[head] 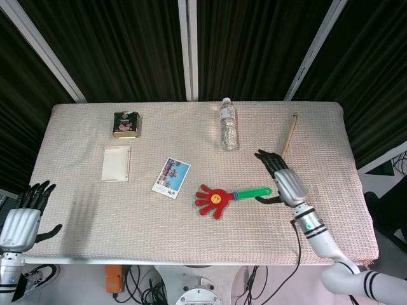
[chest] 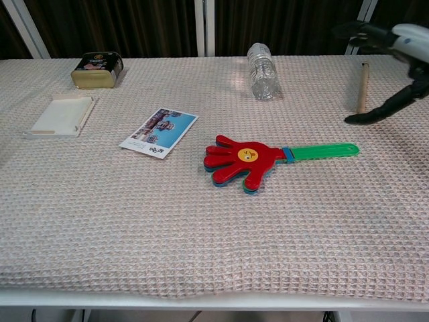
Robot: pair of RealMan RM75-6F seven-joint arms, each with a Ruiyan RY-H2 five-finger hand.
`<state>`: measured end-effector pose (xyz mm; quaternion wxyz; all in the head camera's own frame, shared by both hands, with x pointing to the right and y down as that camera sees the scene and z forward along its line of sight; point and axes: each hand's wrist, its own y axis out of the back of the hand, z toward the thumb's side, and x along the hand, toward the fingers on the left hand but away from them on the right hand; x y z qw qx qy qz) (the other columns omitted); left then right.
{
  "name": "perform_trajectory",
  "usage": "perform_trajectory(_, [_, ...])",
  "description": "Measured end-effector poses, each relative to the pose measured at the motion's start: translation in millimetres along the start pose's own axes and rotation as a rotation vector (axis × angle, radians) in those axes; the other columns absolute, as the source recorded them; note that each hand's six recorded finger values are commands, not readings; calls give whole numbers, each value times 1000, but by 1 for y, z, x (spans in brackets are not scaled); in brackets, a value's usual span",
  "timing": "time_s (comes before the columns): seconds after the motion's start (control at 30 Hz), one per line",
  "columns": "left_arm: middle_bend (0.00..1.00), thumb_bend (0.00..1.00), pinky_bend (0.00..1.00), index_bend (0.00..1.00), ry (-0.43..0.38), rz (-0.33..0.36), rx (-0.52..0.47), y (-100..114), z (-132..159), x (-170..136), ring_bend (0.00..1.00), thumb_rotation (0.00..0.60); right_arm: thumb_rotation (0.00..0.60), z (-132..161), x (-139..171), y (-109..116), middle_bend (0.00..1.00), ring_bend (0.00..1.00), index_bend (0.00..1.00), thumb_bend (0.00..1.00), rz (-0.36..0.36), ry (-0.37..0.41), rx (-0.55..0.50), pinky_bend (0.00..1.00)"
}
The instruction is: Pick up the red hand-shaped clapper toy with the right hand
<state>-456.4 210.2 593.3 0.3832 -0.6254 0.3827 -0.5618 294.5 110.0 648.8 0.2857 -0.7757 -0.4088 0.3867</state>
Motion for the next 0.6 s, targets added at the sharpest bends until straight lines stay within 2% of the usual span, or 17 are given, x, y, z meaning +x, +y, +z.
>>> perform_trajectory(0.1, [0,163,5,6,-3,0,0,1,2,0,0,600,600,-20,29,16,0,0,0,0,-44,-56,129,0])
perform_trajectory(0.27, [0,163,5,6,-5,-3,6,0,2,1,0,600,600,-66,97,35,0,0,0,2,-78,-248,337,0])
perform_trajectory(0.4, [0,162,5,6,-8,1,4,2,1,2,0,600,600,-88,140,45,0,0,0,2,-98,-369,376,0])
perform_trajectory(0.6, [0,163,5,6,-2,11,0,3,-2,0,0,600,600,-95,157,53,0,0,0,4,-112,-433,400,0])
